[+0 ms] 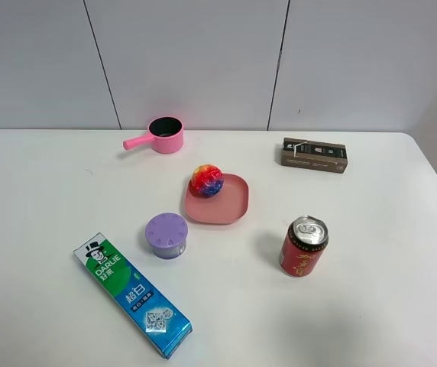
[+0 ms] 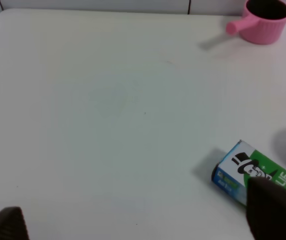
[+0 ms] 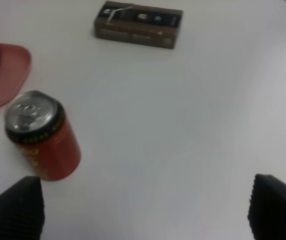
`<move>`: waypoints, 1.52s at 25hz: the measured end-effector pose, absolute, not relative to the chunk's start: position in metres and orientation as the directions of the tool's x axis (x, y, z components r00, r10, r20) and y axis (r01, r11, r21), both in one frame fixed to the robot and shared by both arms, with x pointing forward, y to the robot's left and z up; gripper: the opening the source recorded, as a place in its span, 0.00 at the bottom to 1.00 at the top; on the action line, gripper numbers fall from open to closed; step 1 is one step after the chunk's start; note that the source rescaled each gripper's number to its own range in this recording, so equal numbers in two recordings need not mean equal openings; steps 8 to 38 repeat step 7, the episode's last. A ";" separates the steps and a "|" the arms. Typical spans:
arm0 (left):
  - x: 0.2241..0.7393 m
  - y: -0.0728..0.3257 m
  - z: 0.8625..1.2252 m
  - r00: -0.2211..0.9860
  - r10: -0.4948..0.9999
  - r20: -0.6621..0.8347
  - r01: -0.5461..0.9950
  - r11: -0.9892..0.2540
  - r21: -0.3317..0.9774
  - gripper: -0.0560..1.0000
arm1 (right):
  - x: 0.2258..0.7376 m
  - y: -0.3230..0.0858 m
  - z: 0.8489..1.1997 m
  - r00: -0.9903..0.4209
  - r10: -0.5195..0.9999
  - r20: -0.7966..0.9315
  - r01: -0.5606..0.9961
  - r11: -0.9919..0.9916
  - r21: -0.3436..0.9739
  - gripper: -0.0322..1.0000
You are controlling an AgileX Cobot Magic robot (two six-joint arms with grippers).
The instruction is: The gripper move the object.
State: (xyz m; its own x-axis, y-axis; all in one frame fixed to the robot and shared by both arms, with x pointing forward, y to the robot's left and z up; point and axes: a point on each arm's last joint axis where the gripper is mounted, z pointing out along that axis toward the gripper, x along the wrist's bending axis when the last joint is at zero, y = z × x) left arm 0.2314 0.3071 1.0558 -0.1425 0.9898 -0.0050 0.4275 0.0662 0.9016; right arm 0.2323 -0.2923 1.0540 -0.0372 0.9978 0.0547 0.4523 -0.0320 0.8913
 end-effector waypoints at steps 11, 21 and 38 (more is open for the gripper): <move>0.231 0.307 1.056 -0.143 0.990 -0.004 0.427 0.066 0.902 1.00 | 0.233 -0.292 1.054 0.041 0.998 0.055 0.448 -0.068 0.891 0.99; 0.231 0.307 1.056 -0.143 0.990 -0.004 0.427 0.066 0.902 1.00 | 0.233 -0.292 1.054 0.041 0.998 0.055 0.448 -0.068 0.891 0.99; 0.231 0.307 1.056 -0.143 0.990 -0.004 0.427 0.066 0.902 1.00 | 0.233 -0.292 1.054 0.041 0.998 0.055 0.448 -0.068 0.891 0.99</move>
